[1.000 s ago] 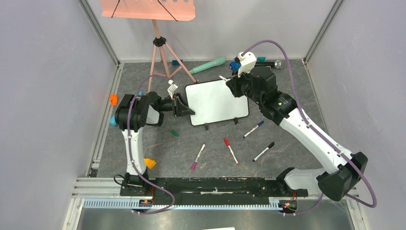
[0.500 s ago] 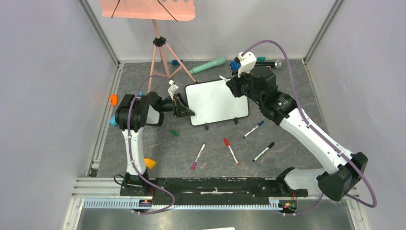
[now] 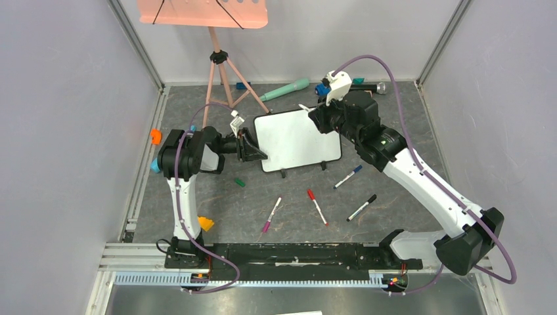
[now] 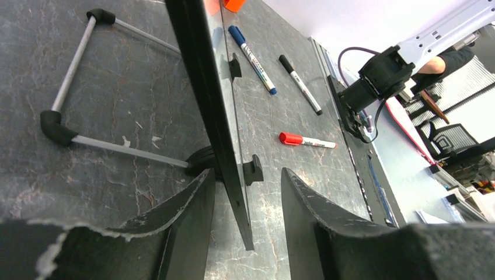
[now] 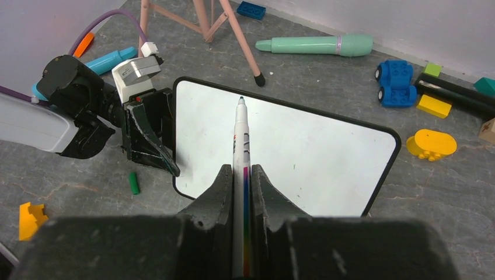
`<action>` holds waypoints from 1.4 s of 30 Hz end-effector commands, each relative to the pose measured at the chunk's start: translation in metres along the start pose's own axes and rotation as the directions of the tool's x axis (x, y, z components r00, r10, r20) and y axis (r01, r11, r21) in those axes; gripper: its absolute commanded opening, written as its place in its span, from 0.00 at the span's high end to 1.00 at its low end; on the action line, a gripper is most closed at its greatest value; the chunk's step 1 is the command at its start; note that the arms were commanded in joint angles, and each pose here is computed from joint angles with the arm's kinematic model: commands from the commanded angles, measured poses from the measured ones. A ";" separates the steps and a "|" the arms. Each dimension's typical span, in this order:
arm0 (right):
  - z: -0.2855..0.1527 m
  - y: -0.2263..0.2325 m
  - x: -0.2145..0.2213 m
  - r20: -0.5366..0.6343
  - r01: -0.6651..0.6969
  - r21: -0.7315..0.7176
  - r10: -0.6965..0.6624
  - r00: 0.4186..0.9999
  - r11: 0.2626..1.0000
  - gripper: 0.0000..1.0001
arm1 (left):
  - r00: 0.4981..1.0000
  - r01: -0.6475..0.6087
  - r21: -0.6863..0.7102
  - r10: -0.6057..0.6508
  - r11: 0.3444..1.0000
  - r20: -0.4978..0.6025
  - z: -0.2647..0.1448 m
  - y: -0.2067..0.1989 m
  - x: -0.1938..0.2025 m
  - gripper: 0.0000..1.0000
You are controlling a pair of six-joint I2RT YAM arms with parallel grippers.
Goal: Write a sentence on the whiteboard
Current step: Adjust the whiteboard on the whiteboard stand.
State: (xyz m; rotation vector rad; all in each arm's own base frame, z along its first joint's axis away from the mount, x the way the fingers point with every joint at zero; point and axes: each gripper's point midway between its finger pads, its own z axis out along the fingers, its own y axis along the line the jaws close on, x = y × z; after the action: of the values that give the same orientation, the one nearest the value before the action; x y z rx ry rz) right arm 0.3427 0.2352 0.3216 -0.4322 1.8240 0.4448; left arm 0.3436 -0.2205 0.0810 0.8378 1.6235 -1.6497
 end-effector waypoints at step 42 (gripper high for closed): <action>0.021 -0.013 -0.013 -0.012 0.015 0.055 -0.014 1.000 0.998 1.00 | 0.989 -0.084 -0.110 0.096 0.990 0.111 -0.011 0.009 -0.036 0.77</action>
State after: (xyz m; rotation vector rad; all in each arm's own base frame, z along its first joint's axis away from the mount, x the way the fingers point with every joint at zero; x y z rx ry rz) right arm 0.3713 0.2363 0.3029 -0.4118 1.9084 0.3664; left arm 0.3662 -0.2081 0.0942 0.7076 1.6151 -1.5556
